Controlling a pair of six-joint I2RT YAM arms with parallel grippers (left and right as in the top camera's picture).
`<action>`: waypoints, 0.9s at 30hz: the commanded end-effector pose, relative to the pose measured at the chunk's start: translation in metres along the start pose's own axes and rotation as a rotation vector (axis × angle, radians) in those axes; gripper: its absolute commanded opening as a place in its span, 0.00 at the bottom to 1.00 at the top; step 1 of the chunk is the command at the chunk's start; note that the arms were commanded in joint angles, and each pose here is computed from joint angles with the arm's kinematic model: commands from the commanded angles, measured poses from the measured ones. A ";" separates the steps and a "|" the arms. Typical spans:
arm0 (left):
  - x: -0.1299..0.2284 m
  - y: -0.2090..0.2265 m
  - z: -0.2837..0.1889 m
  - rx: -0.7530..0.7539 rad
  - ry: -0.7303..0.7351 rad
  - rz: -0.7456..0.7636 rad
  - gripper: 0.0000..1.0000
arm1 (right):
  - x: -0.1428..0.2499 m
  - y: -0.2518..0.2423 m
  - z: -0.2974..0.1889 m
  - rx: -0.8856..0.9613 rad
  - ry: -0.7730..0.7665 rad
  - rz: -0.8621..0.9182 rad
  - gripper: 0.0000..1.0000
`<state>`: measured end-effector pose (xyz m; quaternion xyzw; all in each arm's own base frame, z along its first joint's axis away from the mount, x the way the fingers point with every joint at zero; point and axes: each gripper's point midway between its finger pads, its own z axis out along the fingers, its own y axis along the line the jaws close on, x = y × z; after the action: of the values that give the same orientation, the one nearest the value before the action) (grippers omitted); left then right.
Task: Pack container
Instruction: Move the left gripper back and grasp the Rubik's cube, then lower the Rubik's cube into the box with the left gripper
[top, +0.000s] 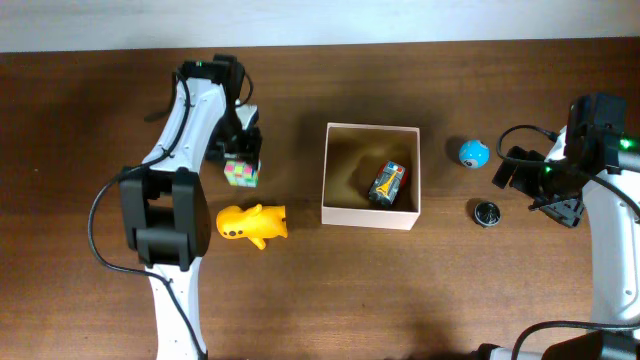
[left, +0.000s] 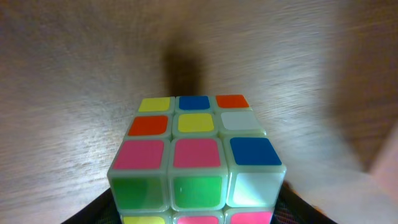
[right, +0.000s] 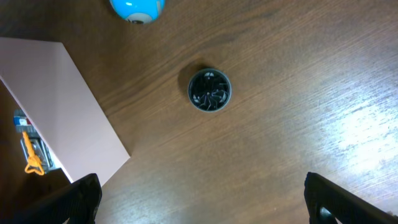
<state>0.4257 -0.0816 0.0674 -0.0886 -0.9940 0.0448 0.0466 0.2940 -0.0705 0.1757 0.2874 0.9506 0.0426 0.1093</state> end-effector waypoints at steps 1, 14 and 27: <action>-0.022 -0.033 -0.061 0.042 -0.160 0.069 0.43 | -0.001 -0.005 0.002 0.018 -0.002 0.013 0.99; -0.019 -0.181 -0.116 0.102 -0.347 0.220 0.43 | -0.001 -0.005 0.002 0.018 -0.001 0.013 0.99; -0.031 -0.238 -0.078 0.070 -0.378 0.172 0.50 | 0.001 -0.006 0.002 0.020 0.007 0.013 0.99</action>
<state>0.4108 -0.3209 0.1881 -0.2066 -0.9587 0.1263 -0.1492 0.2932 -0.0703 0.1754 0.2877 0.9507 0.0426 0.1074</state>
